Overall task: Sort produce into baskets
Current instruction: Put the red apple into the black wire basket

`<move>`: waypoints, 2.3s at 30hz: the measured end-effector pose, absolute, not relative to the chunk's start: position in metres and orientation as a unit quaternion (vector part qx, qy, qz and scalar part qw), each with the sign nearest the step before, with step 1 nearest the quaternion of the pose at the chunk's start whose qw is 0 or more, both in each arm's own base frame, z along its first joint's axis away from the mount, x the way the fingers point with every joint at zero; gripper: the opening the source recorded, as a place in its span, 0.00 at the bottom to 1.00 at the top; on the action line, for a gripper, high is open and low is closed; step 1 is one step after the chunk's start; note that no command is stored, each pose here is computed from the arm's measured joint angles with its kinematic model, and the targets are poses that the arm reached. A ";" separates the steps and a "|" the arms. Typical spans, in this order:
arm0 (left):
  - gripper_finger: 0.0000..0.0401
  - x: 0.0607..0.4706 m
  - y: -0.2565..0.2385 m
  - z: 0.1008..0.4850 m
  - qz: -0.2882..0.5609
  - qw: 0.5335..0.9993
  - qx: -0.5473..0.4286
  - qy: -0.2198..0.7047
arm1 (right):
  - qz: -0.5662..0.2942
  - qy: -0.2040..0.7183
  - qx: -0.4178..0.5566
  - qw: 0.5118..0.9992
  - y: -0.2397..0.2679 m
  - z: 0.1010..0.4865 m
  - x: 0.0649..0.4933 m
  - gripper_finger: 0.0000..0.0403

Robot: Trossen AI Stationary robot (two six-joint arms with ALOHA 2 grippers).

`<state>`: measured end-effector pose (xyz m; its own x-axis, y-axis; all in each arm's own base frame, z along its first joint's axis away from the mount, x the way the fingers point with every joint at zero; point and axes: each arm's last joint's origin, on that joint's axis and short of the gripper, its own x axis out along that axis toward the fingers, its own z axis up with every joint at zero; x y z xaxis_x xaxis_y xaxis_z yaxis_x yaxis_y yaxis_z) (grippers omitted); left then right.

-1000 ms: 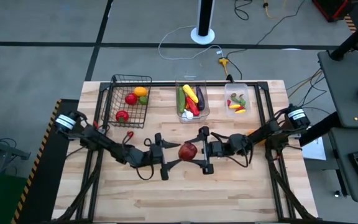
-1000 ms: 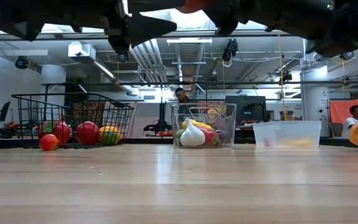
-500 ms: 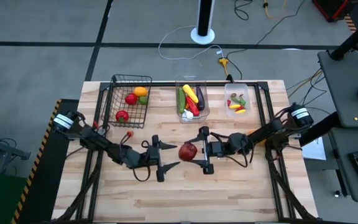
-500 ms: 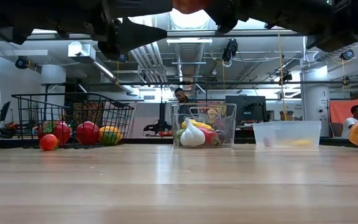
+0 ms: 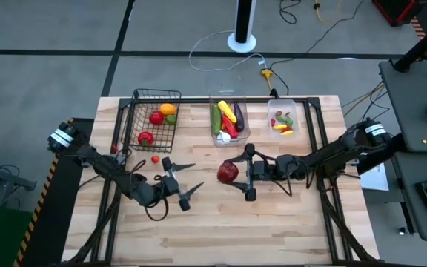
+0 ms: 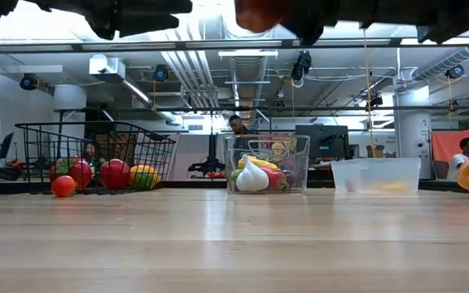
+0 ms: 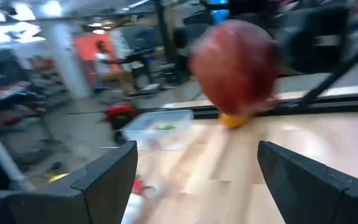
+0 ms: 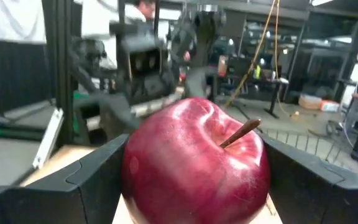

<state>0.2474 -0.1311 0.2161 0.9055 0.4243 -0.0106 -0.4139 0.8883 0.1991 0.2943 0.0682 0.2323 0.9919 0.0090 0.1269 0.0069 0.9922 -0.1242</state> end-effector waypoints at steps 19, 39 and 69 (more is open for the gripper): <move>0.78 0.254 -0.137 0.221 0.179 0.978 0.101 0.035 | -0.013 -0.046 -0.057 0.997 0.069 0.202 0.309 0.79; 0.78 0.273 -0.128 0.208 0.129 0.991 0.016 0.016 | 0.025 -0.072 -0.075 0.994 0.072 0.212 0.313 0.79; 0.56 0.303 -0.132 0.203 0.127 0.991 0.026 -0.042 | 0.067 -0.078 -0.098 0.990 0.076 0.217 0.317 0.80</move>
